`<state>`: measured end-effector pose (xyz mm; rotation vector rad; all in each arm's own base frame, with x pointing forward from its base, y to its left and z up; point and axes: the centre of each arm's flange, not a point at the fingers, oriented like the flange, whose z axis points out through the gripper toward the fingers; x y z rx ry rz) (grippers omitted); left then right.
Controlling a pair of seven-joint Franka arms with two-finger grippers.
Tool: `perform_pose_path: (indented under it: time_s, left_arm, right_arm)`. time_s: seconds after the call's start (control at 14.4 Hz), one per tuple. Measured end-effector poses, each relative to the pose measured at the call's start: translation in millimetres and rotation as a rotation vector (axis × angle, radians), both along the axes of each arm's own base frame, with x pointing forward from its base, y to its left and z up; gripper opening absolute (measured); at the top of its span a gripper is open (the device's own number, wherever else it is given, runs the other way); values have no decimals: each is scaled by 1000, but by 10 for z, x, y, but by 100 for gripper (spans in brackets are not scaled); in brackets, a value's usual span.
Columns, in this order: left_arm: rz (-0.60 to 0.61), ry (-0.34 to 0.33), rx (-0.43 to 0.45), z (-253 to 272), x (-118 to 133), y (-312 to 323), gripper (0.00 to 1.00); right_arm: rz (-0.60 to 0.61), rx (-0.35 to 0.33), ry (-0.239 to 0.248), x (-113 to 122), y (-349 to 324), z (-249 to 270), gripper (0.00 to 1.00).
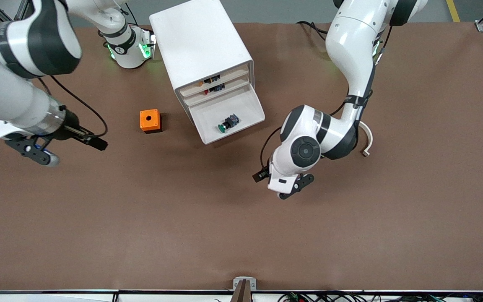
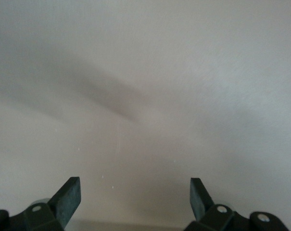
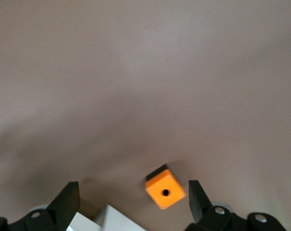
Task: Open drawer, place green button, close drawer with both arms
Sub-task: 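Push the drawer closed into the cabinet with the left gripper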
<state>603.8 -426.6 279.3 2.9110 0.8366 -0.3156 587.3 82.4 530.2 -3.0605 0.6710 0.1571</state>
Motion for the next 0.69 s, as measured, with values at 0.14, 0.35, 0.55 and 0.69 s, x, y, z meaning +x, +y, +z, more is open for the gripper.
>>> perform_pose_path:
  time_s: [0.14,0.35,0.55,0.69]
  left_arm:
    - [20,15,25,-221,-210,-147,100]
    - [-3,19,73,-537,-594,-395,100]
    - [-59,19,89,-631,-931,-683,100]
    - [-87,9,81,-578,-1068,-839,100]
  right_arm:
    - [79,16,-3,-46,-332,132,100]
    - [213,37,-25,-126,-839,314,100]
    - [302,6,-45,-220,-1136,479,100]
    - [348,-28,-61,-293,-1175,616,100]
